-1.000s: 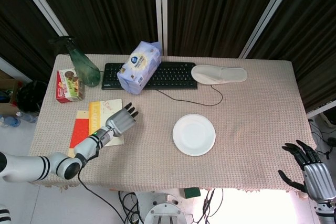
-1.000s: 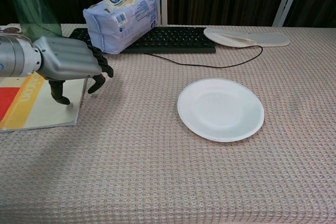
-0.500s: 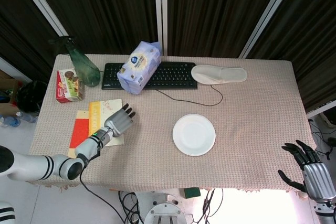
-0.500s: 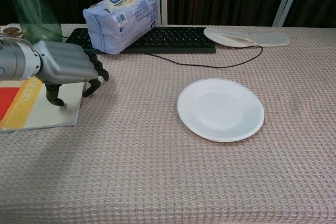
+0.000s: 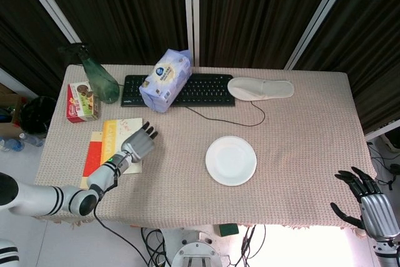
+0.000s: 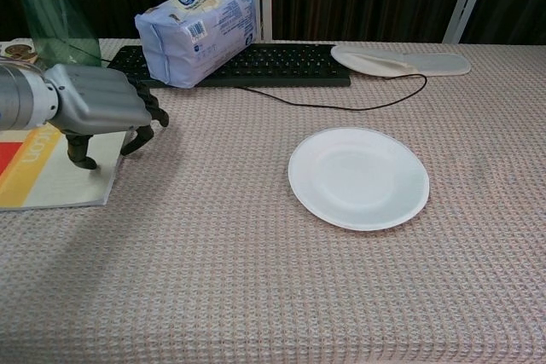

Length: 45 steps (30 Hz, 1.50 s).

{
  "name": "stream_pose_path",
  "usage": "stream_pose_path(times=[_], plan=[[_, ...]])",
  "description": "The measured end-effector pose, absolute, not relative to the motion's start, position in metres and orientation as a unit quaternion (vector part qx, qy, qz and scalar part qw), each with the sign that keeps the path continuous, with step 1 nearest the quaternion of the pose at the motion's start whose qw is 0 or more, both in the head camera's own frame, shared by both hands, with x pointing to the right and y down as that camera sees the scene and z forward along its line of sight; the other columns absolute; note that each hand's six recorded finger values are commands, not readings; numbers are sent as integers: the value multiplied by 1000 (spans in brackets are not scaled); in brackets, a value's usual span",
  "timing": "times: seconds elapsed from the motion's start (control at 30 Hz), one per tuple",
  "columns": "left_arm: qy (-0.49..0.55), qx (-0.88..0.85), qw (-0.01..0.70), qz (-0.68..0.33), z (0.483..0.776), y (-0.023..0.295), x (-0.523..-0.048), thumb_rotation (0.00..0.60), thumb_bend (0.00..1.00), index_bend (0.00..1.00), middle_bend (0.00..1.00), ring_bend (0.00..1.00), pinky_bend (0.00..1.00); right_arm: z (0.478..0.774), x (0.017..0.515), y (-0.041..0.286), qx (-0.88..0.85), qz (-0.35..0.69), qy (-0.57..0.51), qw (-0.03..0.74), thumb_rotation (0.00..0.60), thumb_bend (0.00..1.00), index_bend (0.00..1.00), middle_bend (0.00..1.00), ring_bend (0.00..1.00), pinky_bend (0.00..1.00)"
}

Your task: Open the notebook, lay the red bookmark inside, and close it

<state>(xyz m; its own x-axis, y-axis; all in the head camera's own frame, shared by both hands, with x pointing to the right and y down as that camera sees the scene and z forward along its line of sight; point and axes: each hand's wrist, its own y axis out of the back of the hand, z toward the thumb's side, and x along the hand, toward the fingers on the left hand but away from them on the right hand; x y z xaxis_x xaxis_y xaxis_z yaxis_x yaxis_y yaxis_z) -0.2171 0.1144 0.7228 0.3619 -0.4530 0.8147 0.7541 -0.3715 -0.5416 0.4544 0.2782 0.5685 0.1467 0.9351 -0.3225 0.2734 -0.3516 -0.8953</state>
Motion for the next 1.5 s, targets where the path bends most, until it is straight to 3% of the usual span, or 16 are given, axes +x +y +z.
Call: stream_pose_path(times=[0.3,0.83,1.2,1.5], plan=[[-114,-600,561,-559,716,106,-227,600,203,545,131,71,81,567,453,278,-672,472,-449,351,600,214,263,205,101,186],[-99,-609,549,-563,717,103,-239,600,518,598,153,72,81,564,451,280,-672,468,-451,354,600,212,275,205,100,186],[-81,-620,550,-553,714,96,-237,600,529,599,162,74,81,563,449,279,-674,466,-450,355,600,210,284,208,100,186],[-49,-643,570,-510,694,89,-207,600,531,600,176,90,82,562,452,278,-673,467,-452,353,600,208,286,208,101,187]])
